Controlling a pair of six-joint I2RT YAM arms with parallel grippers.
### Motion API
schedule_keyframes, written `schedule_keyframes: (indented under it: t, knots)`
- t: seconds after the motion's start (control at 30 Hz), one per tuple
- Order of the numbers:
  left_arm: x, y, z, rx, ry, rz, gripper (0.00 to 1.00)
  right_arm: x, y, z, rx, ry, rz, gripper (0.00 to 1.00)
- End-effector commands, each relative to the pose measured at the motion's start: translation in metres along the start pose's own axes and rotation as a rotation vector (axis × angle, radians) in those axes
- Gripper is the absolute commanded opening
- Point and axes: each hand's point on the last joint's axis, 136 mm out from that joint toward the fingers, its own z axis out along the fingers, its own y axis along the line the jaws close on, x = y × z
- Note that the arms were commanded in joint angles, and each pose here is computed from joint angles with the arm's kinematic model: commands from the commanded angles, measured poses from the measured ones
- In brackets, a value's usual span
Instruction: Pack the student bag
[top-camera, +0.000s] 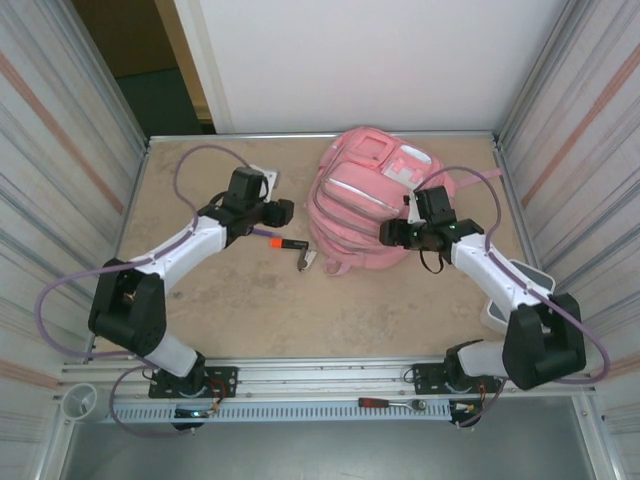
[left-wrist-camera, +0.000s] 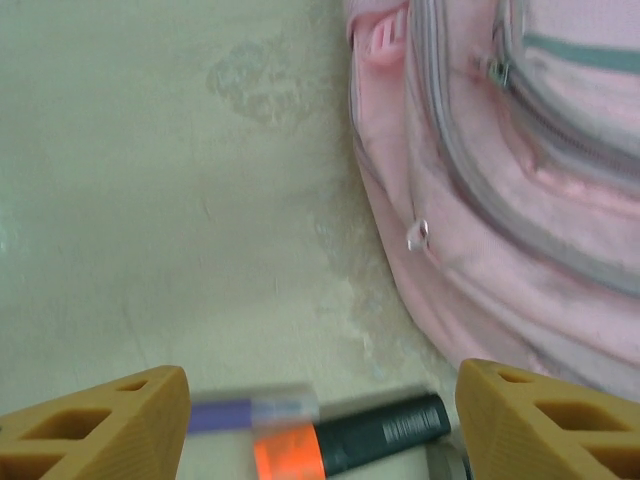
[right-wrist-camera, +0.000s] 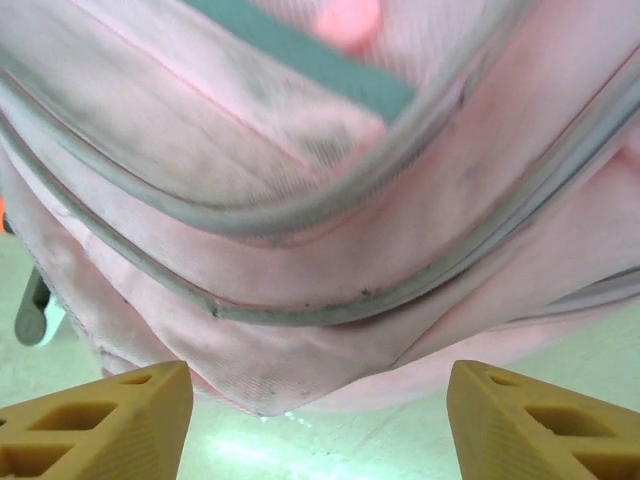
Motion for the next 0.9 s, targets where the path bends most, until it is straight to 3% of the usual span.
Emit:
schedule_keyframes:
  t: [0.0, 0.2, 0.47, 0.6, 0.87]
  knots:
    - [0.022, 0.003, -0.003, -0.006, 0.021, -0.092, 0.71, -0.036, 0.017, -0.011, 0.086, -0.117, -0.253, 0.76]
    - [0.037, 0.004, -0.004, -0.005, 0.066, -0.091, 0.72, -0.066, 0.053, 0.021, 0.124, -0.113, -0.499, 0.82]
    - [0.060, -0.001, -0.005, 0.036, 0.104, -0.124, 0.72, -0.072, 0.070, 0.068, 0.130, -0.028, -0.610, 0.80]
    - [0.068, -0.002, -0.008, 0.043, 0.114, -0.129, 0.72, -0.082, 0.065, 0.076, 0.177, -0.030, -0.614, 0.69]
    - [0.085, -0.017, -0.008, 0.083, 0.167, -0.114, 0.73, -0.105, 0.068, 0.062, 0.131, -0.066, -0.561, 0.35]
